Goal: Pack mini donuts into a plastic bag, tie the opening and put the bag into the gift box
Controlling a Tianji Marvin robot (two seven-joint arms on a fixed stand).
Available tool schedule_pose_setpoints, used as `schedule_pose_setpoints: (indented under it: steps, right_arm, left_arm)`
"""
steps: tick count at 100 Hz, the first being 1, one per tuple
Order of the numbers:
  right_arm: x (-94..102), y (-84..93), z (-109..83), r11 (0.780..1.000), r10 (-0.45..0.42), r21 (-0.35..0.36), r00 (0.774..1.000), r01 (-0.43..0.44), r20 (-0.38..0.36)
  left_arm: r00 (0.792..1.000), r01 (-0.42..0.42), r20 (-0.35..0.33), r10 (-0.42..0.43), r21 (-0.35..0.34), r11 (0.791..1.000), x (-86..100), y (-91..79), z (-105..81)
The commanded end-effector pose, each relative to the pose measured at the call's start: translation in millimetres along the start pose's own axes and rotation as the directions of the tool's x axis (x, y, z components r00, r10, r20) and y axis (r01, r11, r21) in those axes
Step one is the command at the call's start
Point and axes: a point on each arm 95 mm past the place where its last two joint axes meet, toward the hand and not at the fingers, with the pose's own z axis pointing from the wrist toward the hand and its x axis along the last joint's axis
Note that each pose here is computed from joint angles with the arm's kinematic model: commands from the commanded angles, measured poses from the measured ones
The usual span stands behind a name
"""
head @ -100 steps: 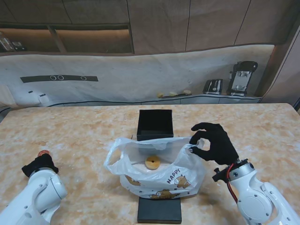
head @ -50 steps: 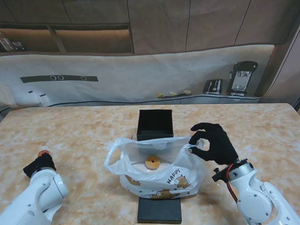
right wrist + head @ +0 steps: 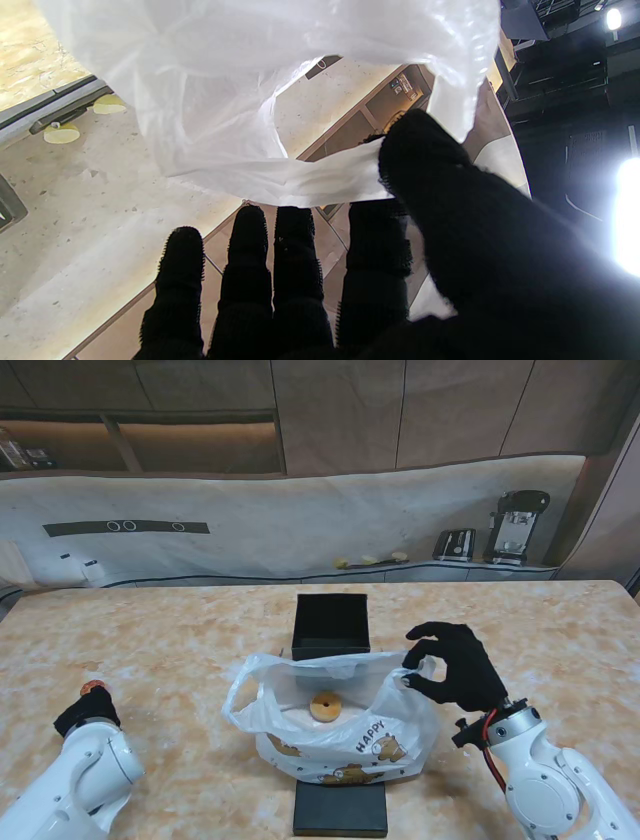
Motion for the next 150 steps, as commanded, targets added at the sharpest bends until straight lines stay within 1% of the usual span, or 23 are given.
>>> schedule_pose_setpoints:
  steps: [1, 18, 32, 47, 61, 72, 81, 93, 102, 107, 111, 121, 140, 150]
  right_arm:
    - [2.2, -4.2, -1.9, 1.0, 0.006, 0.018, 1.0, -0.006, -0.001]
    - [3.0, -4.4, -1.8, 1.0, 0.008, 0.017, 1.0, -0.008, -0.003]
    - [3.5, -4.5, -2.1, 1.0, 0.009, 0.014, 1.0, -0.009, -0.006]
    - [4.1, -4.4, -1.5, 1.0, 0.011, 0.01, 1.0, -0.01, -0.01]
    - [4.3, -5.7, -1.3, 1.0, 0.016, 0.007, 1.0, -0.016, -0.007]
    - [4.3, -6.4, -1.6, 1.0, 0.017, 0.004, 1.0, -0.017, -0.001]
    - [4.2, -6.4, -1.8, 1.0, 0.017, 0.003, 1.0, -0.017, 0.002]
    - [4.2, -5.9, -2.1, 1.0, 0.016, 0.002, 1.0, -0.016, 0.005]
    - [4.1, -5.7, -2.4, 1.0, 0.016, 0.0, 1.0, -0.016, 0.007]
    - [4.2, -5.9, -2.5, 1.0, 0.018, 0.0, 1.0, -0.018, 0.009]
    - [4.4, -6.2, -2.6, 1.0, 0.02, 0.0, 1.0, -0.02, 0.01]
    - [4.8, -7.0, -3.0, 1.0, 0.022, 0.001, 1.0, -0.022, 0.011]
    - [4.9, -6.9, -3.3, 1.0, 0.023, 0.003, 1.0, -0.023, 0.012]
    - [4.9, -6.9, -3.5, 1.0, 0.022, 0.003, 1.0, -0.022, 0.012]
  left_arm:
    - [1.0, -0.013, 0.004, 0.013, -0.063, 0.998, -6.7, 22.5, -7.4]
    - [0.999, 0.015, -0.03, -0.016, -0.021, 1.0, -9.7, 10.6, -12.3]
    - [0.996, 0.04, -0.084, -0.038, 0.023, 0.999, -10.0, -3.3, -20.0]
    - [0.987, 0.072, -0.152, -0.061, 0.067, 0.995, -7.6, -21.4, -30.9]
    - [0.968, 0.11, -0.234, -0.086, 0.092, 0.99, -1.8, -39.1, -43.7]
    - [0.942, 0.146, -0.317, -0.107, 0.103, 0.984, 5.5, -54.9, -56.0]
    - [0.912, 0.193, -0.384, -0.143, 0.096, 0.976, 13.3, -68.8, -66.8]
    - [0.861, 0.253, -0.473, -0.187, 0.08, 0.964, 24.7, -85.8, -81.7]
    - [0.817, 0.295, -0.532, -0.222, 0.054, 0.954, 34.5, -96.9, -91.7]
    - [0.79, 0.325, -0.556, -0.26, 0.018, 0.946, 41.0, -102.9, -97.0]
    - [0.764, 0.345, -0.578, -0.286, -0.008, 0.938, 46.3, -107.1, -100.2]
    - [0.718, 0.361, -0.632, -0.292, -0.022, 0.932, 58.9, -117.9, -108.1]
    - [0.596, 0.403, -0.724, -0.347, -0.104, 0.909, 81.9, -136.5, -130.1]
    - [0.533, 0.401, -0.77, -0.351, -0.135, 0.906, 93.1, -144.4, -140.6]
